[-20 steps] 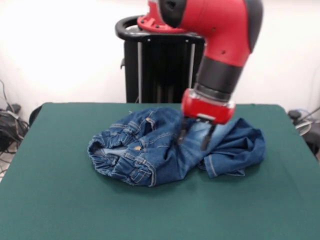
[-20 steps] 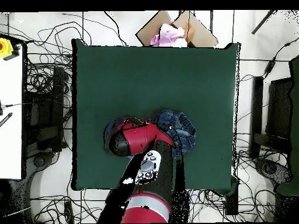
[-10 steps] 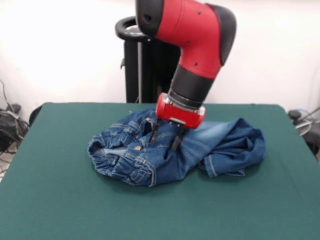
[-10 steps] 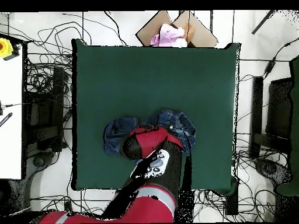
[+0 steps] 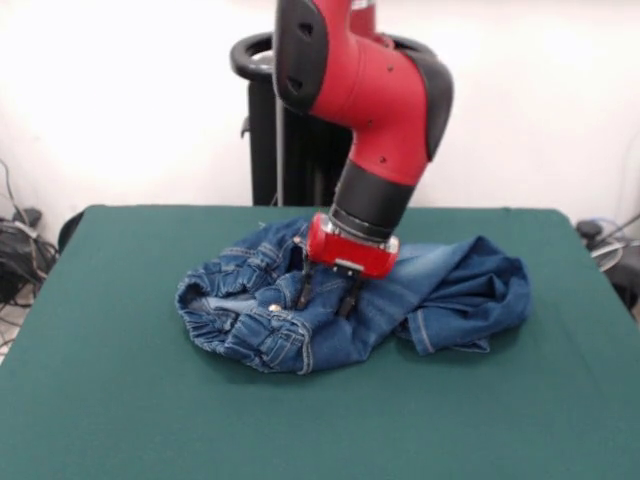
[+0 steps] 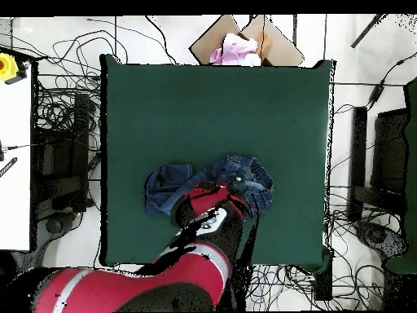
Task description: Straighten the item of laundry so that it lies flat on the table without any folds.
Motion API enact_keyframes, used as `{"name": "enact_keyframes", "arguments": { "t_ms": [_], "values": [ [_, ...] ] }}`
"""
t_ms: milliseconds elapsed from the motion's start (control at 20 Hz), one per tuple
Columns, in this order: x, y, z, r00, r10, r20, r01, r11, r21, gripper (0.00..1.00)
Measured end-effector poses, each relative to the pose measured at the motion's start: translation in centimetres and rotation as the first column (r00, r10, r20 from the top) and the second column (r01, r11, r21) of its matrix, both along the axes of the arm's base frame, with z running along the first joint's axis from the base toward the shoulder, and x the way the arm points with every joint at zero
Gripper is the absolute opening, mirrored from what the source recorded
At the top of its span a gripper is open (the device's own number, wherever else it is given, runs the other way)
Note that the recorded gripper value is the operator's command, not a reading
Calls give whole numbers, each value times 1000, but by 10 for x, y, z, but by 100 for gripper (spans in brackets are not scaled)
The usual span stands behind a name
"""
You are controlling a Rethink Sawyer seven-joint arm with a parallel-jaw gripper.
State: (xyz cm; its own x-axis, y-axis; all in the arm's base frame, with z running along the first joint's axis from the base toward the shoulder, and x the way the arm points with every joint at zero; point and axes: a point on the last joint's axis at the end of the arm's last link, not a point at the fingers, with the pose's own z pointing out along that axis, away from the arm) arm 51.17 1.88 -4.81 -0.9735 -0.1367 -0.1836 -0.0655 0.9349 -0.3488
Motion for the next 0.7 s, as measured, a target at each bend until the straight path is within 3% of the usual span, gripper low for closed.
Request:
{"name": "enact_keyframes", "arguments": {
  "t_ms": [50, 100, 400, 700],
  "values": [
    [-3, 1, -5, 1000, 17, 11, -17, 1000, -1, 100],
    [-7, 1, -12, 994, 77, 73, -77, 997, -7, 0],
    [-6, -3, -16, 988, 99, 119, -100, 995, 4, 0],
    [-4, -38, 6, 993, 37, 113, -42, 999, 35, 0]
  ]
}}
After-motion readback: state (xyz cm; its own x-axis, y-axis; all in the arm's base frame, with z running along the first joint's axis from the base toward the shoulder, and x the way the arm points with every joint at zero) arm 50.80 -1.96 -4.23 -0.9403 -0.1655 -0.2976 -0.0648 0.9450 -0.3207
